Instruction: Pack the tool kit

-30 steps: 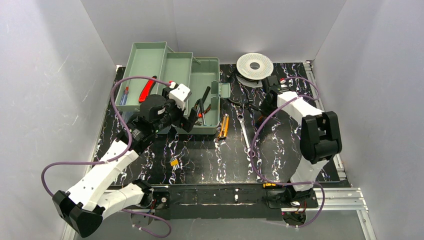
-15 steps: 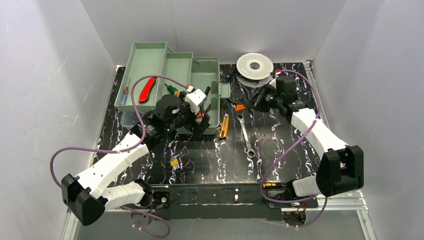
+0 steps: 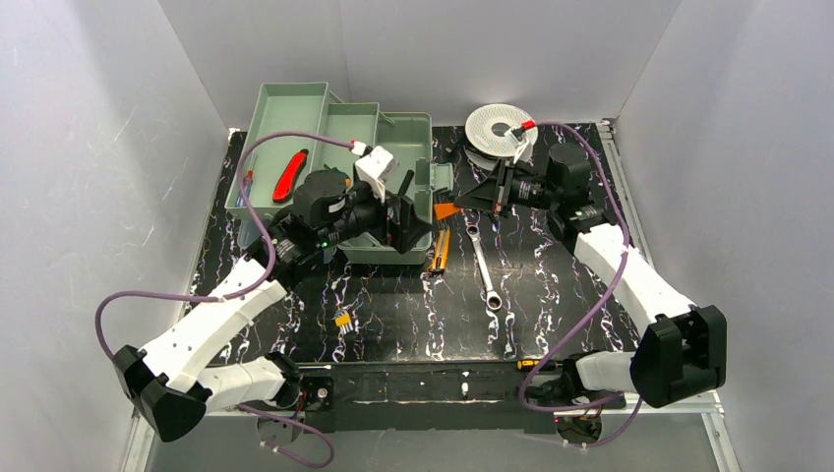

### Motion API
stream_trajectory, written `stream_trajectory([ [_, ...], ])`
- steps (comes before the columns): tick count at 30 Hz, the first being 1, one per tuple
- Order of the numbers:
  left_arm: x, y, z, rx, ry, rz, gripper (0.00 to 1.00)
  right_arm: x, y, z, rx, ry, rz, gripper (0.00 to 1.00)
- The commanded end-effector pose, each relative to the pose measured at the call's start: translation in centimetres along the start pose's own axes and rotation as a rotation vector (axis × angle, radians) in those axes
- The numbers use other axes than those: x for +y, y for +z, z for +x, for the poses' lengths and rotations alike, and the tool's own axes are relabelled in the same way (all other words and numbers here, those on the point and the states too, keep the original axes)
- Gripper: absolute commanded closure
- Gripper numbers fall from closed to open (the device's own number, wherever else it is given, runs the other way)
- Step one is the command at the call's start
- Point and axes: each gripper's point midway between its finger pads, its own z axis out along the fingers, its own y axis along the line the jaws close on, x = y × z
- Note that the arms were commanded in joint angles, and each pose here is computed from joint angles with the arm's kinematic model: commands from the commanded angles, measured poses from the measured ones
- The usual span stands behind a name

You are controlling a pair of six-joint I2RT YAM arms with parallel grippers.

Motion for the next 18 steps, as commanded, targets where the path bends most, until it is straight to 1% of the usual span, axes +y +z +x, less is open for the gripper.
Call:
stream_trajectory([
  [1, 2.4, -3.5, -3.1, -0.054, -0.025, -0.189, 0.00, 3.1, 1.3, -3.0, -0.044, -0.149, -0.023, 0.99],
  [5, 7.6, -8.6, -4.4, -0.116, -0.013, -0.551, 0.00, 3.9, 5.0, -5.2, -0.095, -0.197, 0.025, 0.99],
  [8, 9.2, -11.9, -4.6, -0.174, 0.018, -0.678, 0.00, 4.1, 8.6, -6.0, -0.108, -0.200, 0.052, 0.99],
  [11, 9.4, -14.1, -4.8, -0.215, 0.031, -0.719, 0.00, 3.8, 12.6, -6.8, -0.095, -0.180, 0.048, 0.99],
  [15, 9.4, -16.0, -4.7, -0.227, 0.041, -0.744, 0.00, 3.7, 17.8, -7.2, -0.041, -0.177, 0.018, 0.99],
  [18, 9.5, -17.0, -4.4, -0.227, 0.050, -0.763, 0.00, 3.4, 21.1, -6.2, 0.019, -0.160, 0.004, 0.99],
])
